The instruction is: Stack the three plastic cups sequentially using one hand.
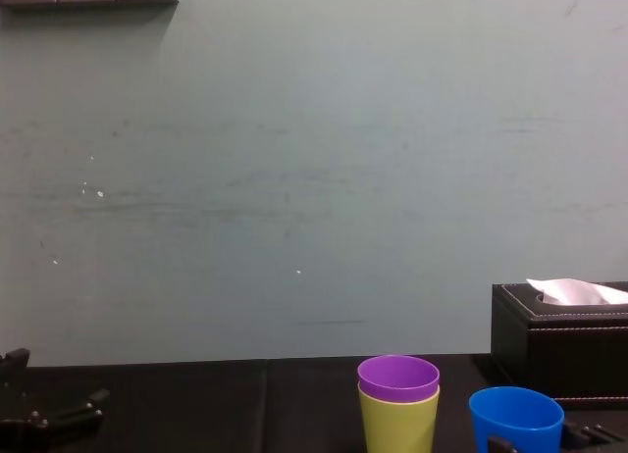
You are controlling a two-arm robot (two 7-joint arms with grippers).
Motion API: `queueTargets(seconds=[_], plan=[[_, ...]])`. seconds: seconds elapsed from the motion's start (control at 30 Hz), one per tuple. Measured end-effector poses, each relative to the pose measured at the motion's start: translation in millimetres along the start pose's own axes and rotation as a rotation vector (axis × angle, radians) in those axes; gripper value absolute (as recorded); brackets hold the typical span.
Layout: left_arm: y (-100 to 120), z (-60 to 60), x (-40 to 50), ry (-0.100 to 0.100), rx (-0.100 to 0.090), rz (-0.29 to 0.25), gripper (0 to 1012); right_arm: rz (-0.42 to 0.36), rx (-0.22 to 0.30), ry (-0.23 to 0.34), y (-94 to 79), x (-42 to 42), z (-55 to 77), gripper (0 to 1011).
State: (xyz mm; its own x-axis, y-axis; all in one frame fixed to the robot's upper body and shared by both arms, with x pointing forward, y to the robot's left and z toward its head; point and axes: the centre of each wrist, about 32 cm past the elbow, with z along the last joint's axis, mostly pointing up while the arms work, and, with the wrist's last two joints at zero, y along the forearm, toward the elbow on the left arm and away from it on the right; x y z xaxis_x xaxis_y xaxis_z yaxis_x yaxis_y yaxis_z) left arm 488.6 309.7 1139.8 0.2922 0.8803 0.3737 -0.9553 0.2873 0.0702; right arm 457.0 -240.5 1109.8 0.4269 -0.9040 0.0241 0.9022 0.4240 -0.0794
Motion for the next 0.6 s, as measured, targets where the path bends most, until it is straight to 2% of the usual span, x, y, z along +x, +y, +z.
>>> queueTargets(seconds=[0.33,0.6], plan=[[0.0,0.0,0.0,0.000,0.000,0.000,1011,0.007,0.021,-0.009,-4.6,1.7,7.8,706],[0.0,0.0,0.0,0.000,0.000,0.000,1011,0.021,0.024,-0.001,-6.3,6.3,23.3,706]])
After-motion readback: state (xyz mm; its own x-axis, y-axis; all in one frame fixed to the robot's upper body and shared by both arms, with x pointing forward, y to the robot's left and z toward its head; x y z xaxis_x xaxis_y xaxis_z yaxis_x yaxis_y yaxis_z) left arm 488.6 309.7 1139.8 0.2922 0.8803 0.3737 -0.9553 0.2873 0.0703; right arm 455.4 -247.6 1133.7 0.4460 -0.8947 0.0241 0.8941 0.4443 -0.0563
